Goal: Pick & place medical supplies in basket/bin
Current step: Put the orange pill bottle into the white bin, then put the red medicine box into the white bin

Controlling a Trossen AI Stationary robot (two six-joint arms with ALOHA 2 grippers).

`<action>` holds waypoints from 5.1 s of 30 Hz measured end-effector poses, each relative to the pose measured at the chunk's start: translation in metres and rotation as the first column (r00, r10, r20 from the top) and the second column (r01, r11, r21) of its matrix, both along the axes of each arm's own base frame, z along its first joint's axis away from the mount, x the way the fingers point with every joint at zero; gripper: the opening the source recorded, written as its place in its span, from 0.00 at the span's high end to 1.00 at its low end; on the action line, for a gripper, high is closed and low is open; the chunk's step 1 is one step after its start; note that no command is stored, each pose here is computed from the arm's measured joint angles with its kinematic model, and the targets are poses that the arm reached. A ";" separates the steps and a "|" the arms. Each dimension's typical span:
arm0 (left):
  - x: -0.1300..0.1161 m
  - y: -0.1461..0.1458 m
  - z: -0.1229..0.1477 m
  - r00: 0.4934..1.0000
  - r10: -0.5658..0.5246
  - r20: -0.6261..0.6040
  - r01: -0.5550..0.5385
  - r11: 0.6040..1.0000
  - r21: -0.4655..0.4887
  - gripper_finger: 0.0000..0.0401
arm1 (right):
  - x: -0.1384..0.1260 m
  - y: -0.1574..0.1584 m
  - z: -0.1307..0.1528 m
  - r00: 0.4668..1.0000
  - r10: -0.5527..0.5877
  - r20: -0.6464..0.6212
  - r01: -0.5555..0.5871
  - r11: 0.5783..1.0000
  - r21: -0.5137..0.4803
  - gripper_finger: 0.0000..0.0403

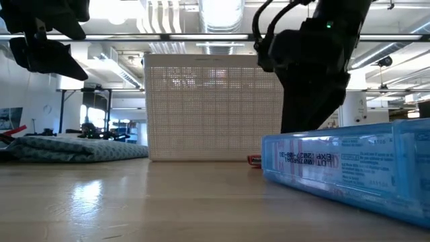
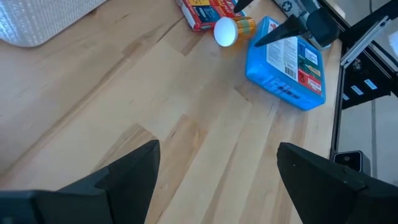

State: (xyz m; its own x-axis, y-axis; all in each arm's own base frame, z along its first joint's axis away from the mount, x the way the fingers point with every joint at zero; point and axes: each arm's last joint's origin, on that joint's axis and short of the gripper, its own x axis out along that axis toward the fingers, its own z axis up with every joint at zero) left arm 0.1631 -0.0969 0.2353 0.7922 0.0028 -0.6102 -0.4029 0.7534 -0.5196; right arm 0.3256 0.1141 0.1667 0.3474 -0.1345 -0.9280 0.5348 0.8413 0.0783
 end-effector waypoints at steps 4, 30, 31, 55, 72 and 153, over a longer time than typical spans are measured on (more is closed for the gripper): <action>-0.001 0.001 0.001 1.000 0.000 0.000 0.000 1.000 0.001 0.25 | -0.002 -0.004 -0.008 1.000 -0.016 0.019 0.016 1.000 -0.011 0.19; -0.001 0.001 0.000 1.000 0.002 -0.005 -0.002 1.000 0.003 0.25 | 0.000 -0.027 -0.014 0.987 -0.163 0.005 0.162 0.984 0.077 0.62; -0.001 0.001 0.000 1.000 0.003 -0.005 -0.003 1.000 0.003 0.25 | 0.004 -0.026 -0.008 0.987 -0.161 0.024 0.158 0.983 0.093 0.64; 0.000 0.000 0.001 1.000 0.003 0.012 -0.003 1.000 -0.010 0.25 | 0.001 -0.169 0.197 0.741 -0.474 0.475 0.581 0.808 -0.099 0.60; 0.000 -0.001 0.002 1.000 -0.002 0.013 0.002 0.999 -0.034 0.25 | -0.003 -0.154 0.197 0.805 -0.410 0.428 0.496 0.862 -0.107 0.10; 0.249 0.074 -0.092 0.958 -0.220 -0.184 0.225 0.974 0.009 0.25 | -0.054 -0.079 -0.033 0.928 -0.314 0.198 0.180 0.847 0.499 0.38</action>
